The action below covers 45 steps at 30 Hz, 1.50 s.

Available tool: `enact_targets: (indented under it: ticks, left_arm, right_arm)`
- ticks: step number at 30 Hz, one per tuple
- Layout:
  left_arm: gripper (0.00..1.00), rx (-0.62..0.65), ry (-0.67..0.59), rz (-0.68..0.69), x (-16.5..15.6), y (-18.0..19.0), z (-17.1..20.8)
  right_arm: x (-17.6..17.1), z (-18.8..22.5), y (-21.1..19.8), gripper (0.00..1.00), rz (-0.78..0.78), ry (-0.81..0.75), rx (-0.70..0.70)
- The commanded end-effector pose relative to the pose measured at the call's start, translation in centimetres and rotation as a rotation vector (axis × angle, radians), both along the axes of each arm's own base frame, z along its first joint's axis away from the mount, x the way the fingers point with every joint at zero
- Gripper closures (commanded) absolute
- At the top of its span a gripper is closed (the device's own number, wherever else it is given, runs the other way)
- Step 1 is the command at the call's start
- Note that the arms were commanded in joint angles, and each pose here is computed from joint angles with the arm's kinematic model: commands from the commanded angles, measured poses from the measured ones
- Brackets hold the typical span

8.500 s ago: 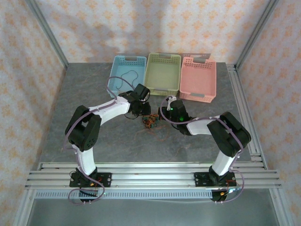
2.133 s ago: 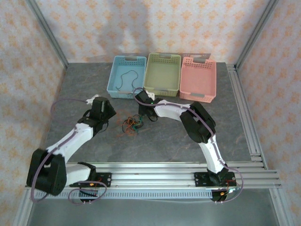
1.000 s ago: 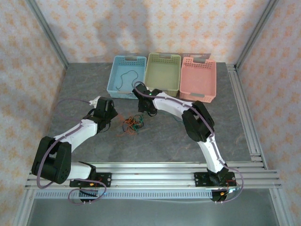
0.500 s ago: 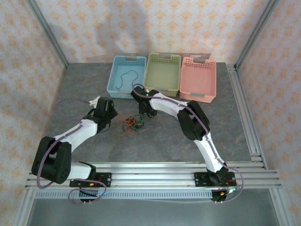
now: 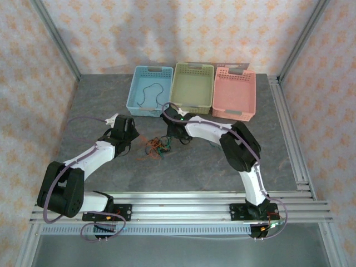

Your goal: Untangle the cables

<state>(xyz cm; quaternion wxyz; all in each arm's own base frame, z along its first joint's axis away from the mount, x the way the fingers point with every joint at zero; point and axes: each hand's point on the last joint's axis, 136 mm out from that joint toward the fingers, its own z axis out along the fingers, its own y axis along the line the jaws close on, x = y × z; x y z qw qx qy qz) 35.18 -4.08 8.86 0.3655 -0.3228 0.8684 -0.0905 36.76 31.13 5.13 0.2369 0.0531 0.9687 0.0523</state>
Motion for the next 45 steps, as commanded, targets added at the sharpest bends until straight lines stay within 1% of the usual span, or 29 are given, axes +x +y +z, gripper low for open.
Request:
enact_targets:
  ticks: [1, 3, 4, 5, 7, 9, 10, 11, 12, 13, 16, 17, 19, 20, 22, 24, 27, 30, 33, 37, 42, 45]
  left_arm:
    - [1.00, 0.020, -0.019, 0.033, 0.0, 0.6, 0.8]
    - [1.00, 0.021, -0.019, 0.033, 0.1, 0.6, 0.8]
    - [1.00, 0.021, -0.017, 0.033, 0.0, 0.6, 0.7]
    - [1.00, 0.022, -0.017, 0.033, 0.0, 0.6, 0.7]
    - [1.00, 0.021, -0.016, 0.030, 0.1, 0.5, 0.7]
    - [1.00, 0.022, -0.015, 0.031, 0.1, 0.6, 0.7]
    - [1.00, 0.023, -0.016, 0.032, 0.1, 0.6, 0.8]
    - [1.00, 0.023, -0.014, 0.032, 0.0, 0.6, 0.7]
    - [1.00, 0.024, -0.014, 0.032, 0.0, 0.6, 0.7]
    - [1.00, 0.022, -0.014, 0.032, 0.0, 0.6, 0.7]
    - [1.00, 0.022, -0.014, 0.032, 0.1, 0.6, 0.7]
    - [1.00, 0.023, -0.014, 0.031, 0.1, 0.6, 0.7]
    - [1.00, 0.023, -0.014, 0.032, 0.1, 0.6, 0.7]
    - [1.00, 0.022, -0.013, 0.031, 0.1, 0.6, 0.7]
    - [1.00, 0.023, -0.010, 0.030, 0.1, 0.5, 0.6]
    - [1.00, 0.021, -0.011, 0.030, 0.2, 0.5, 0.7]
    - [1.00, 0.023, -0.011, 0.031, 0.1, 0.6, 0.6]
    - [1.00, 0.023, -0.006, 0.029, 0.2, 0.5, 0.6]
    - [1.00, 0.023, -0.003, 0.028, 0.2, 0.5, 0.5]
    - [1.00, 0.022, -0.005, 0.027, 0.2, 0.5, 0.5]
    - [1.00, 0.023, -0.001, 0.026, 0.2, 0.5, 0.4]
    - [1.00, 0.023, -0.002, 0.025, 0.3, 0.4, 0.5]
  right_arm:
    - [1.3, 5.7, 0.6, 0.25, 0.008, -0.209, 0.061]
    - [1.6, 7.7, -0.3, 0.20, -0.012, -0.287, 0.075]
    - [1.6, 8.6, -0.6, 0.02, -0.016, -0.323, 0.090]
    - [1.7, 9.6, -0.9, 0.01, -0.032, -0.355, 0.112]
    - [1.5, 10.3, -2.3, 0.01, -0.116, -0.395, 0.134]
    - [1.2, 9.8, -1.1, 0.01, -0.056, -0.393, 0.195]
    - [1.1, 9.3, -0.1, 0.01, -0.007, -0.367, 0.232]
    - [1.1, 8.5, 0.4, 0.01, 0.009, -0.330, 0.244]
    - [1.0, 7.9, 1.1, 0.03, 0.049, -0.287, 0.249]
    - [1.1, 7.3, 1.8, 0.08, 0.080, -0.259, 0.241]
    - [1.1, 6.8, 1.6, 0.06, 0.071, -0.282, 0.124]
    - [1.1, 6.7, 2.0, 0.07, 0.082, -0.286, 0.114]
    - [0.9, 5.5, 2.7, 0.11, 0.082, -0.230, 0.127]
    - [0.8, 4.8, 3.0, 0.12, 0.079, -0.187, 0.107]
    - [0.7, 3.4, 2.9, 0.18, 0.049, -0.108, 0.053]
    - [0.8, 2.9, 2.4, 0.21, 0.007, -0.077, 0.017]
    - [0.9, 2.0, 1.9, 0.23, -0.039, -0.039, 0.018]
    - [0.9, 1.0, 0.7, 0.24, -0.087, 0.023, -0.013]
    - [0.9, 0.2, 0.3, 0.24, -0.106, 0.057, 0.026]
    - [0.6, -1.3, 0.9, 0.26, -0.097, 0.126, 0.065]
    - [0.8, -1.7, 1.4, 0.29, -0.081, 0.142, 0.088]
    - [0.8, -2.0, 1.1, 0.30, -0.098, 0.152, 0.096]
